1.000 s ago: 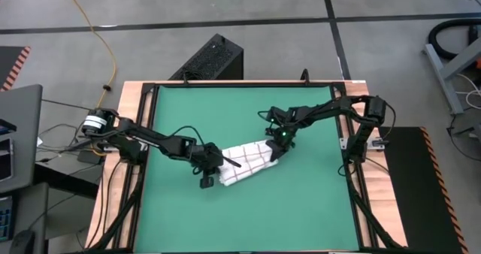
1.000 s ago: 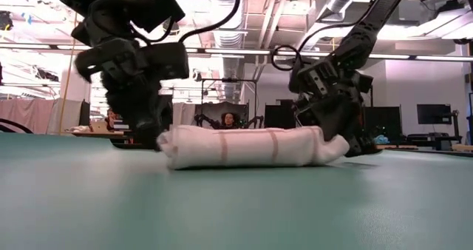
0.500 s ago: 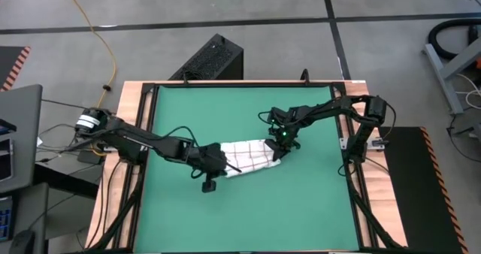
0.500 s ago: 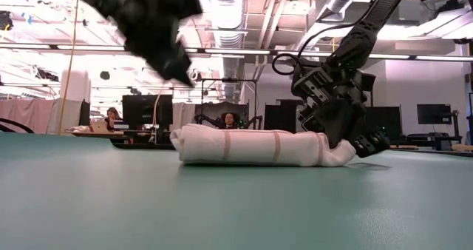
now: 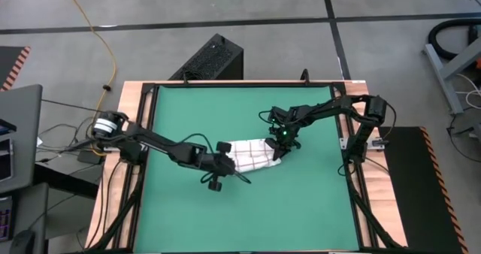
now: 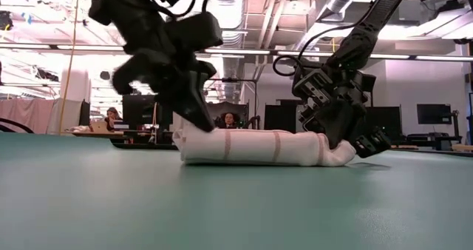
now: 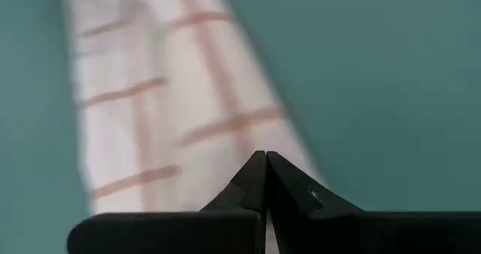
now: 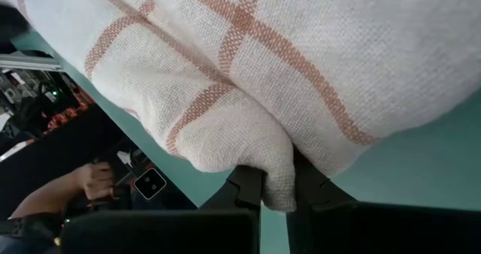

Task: Roll towel into tight, uniform cylinder
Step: Roll the white patterned towel

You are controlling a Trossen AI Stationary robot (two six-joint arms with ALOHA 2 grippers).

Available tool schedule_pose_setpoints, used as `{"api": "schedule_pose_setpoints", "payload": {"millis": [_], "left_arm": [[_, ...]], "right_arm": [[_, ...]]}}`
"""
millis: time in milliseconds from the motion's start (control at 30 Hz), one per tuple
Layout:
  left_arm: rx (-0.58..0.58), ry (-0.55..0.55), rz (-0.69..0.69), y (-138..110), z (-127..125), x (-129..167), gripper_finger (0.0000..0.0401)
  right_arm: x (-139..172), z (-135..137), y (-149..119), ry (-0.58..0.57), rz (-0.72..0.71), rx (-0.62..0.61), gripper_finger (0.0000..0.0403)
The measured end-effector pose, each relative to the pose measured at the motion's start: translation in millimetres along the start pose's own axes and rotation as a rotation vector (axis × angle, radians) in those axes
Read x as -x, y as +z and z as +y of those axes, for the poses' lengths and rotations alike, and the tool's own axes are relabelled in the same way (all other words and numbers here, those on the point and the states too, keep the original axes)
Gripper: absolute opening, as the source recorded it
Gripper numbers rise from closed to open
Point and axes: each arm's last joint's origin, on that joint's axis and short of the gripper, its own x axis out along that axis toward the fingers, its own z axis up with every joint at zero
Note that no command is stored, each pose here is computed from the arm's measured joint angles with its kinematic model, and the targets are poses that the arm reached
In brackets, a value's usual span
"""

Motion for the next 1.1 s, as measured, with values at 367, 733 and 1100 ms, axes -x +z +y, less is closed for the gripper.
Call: {"api": "schedule_pose_setpoints", "payload": {"millis": [367,733,1100], "left_arm": [[0.121,0.034,0.03,-12,35,-6,0.0],[0.08,-0.047,-0.213,20,37,37,0.0],[-0.003,-0.021,-0.067,3,21,1,0.0]], "right_arm": [[0,0,0,-0.003,-0.004,0.019,0.0037],[0,0,0,-0.006,-0.007,0.031,0.0037],[-2,1,-1,-0.01,-0.004,0.053,0.0037]]}}
